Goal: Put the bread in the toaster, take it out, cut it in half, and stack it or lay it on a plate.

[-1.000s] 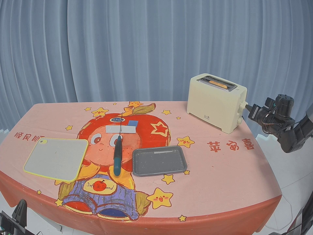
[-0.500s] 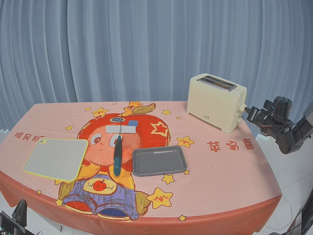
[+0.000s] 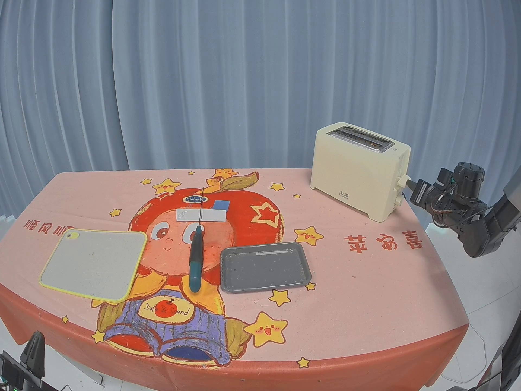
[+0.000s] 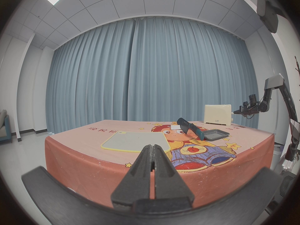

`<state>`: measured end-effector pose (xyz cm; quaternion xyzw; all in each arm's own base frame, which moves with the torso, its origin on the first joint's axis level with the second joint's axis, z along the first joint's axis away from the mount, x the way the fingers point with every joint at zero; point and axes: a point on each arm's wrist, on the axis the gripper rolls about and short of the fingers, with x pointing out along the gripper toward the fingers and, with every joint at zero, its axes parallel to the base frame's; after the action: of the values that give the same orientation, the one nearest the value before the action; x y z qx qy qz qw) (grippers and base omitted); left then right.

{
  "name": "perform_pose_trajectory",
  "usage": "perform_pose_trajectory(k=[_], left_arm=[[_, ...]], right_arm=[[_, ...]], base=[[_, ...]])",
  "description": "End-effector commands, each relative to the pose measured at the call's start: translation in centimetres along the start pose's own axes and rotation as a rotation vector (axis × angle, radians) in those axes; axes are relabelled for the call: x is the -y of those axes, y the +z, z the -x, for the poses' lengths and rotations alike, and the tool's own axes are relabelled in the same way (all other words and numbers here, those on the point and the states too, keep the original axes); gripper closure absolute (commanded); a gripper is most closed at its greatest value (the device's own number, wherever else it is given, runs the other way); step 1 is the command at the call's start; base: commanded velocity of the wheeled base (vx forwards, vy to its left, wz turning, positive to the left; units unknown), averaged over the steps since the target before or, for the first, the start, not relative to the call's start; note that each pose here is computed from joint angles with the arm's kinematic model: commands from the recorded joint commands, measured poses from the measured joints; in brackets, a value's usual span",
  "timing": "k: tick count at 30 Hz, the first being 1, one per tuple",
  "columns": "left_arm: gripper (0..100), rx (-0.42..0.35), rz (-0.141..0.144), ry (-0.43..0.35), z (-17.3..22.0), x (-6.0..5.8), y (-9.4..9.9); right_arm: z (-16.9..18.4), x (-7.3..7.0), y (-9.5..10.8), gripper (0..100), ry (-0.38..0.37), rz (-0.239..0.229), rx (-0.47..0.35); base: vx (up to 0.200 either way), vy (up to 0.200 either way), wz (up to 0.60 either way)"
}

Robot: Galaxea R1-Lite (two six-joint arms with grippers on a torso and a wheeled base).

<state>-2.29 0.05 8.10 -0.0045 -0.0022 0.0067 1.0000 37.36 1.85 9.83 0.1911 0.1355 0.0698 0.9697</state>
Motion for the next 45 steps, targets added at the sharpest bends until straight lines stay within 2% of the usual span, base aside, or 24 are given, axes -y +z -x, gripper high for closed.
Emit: perform_pose_trajectory(k=[1, 9, 20, 24, 27, 30, 35, 37, 38, 39, 40, 41, 43, 44, 45], left_arm=[[100, -0.017, 0.0, 0.001, -0.1, 0.0, -0.5], [100, -0.017, 0.0, 0.001, -0.1, 0.0, -0.5], [100, -0.017, 0.0, 0.001, -0.1, 0.0, -0.5], [100, -0.017, 0.0, 0.001, -0.1, 0.0, -0.5], [100, -0.017, 0.0, 0.001, -0.1, 0.0, -0.5], [100, -0.017, 0.0, 0.001, -0.1, 0.0, -0.5], [100, -0.017, 0.0, 0.001, -0.1, 0.0, -0.5], [100, -0.017, 0.0, 0.001, -0.1, 0.0, -0.5], [100, -0.017, 0.0, 0.001, -0.1, 0.0, -0.5], [100, -0.017, 0.0, 0.001, -0.1, 0.0, -0.5], [100, -0.017, 0.0, 0.001, -0.1, 0.0, -0.5], [100, -0.017, 0.0, 0.001, -0.1, 0.0, -0.5], [100, -0.017, 0.0, 0.001, -0.1, 0.0, -0.5], [100, -0.017, 0.0, 0.001, -0.1, 0.0, -0.5], [100, -0.017, 0.0, 0.001, -0.1, 0.0, -0.5]], right_arm=[[-0.1, 0.1, -0.2, 100, -0.001, -0.001, -0.009], [-0.3, 0.2, -0.7, 100, -0.005, 0.011, -0.022], [0.0, -0.2, 0.0, 100, 0.008, 0.016, 0.005], [0.7, -0.7, 1.1, 100, 0.006, 0.023, 0.048], [1.9, -1.4, 2.6, 100, 0.021, 0.045, 0.096], [3.5, -2.1, 3.7, 100, 0.031, 0.095, 0.133], [6.0, -2.6, 5.1, 100, 0.04, 0.233, 0.228], [6.7, -2.8, 5.4, 100, 0.055, 0.292, 0.293], [6.8, -2.8, 5.5, 100, 0.056, 0.3, 0.302], [7.2, -2.8, 5.5, 100, 0.073, 0.359, 0.361], [7.3, -2.8, 5.4, 100, 0.084, 0.382, 0.378], [7.8, -2.8, 5.0, 100, 0.117, 0.43, 0.401], [8.6, -2.3, 4.0, 100, 0.182, 0.507, 0.416], [8.6, -2.3, 4.0, 100, 0.182, 0.507, 0.416], [9.4, -1.8, 3.0, 100, 0.239, 0.565, 0.409]], base=[[0.0, 0.0, 0.0], [0.0, 0.0, 0.0], [0.0, 0.0, 0.0], [0.0, 0.0, 0.0], [0.0, 0.0, 0.0], [0.0, 0.0, 0.0], [0.0, 0.0, 0.0], [0.0, 0.0, 0.0], [0.0, 0.0, 0.0], [0.0, 0.0, 0.0], [0.0, 0.0, 0.0], [0.0, 0.0, 0.0], [0.0, 0.0, 0.0], [0.0, 0.0, 0.0], [0.0, 0.0, 0.0]])
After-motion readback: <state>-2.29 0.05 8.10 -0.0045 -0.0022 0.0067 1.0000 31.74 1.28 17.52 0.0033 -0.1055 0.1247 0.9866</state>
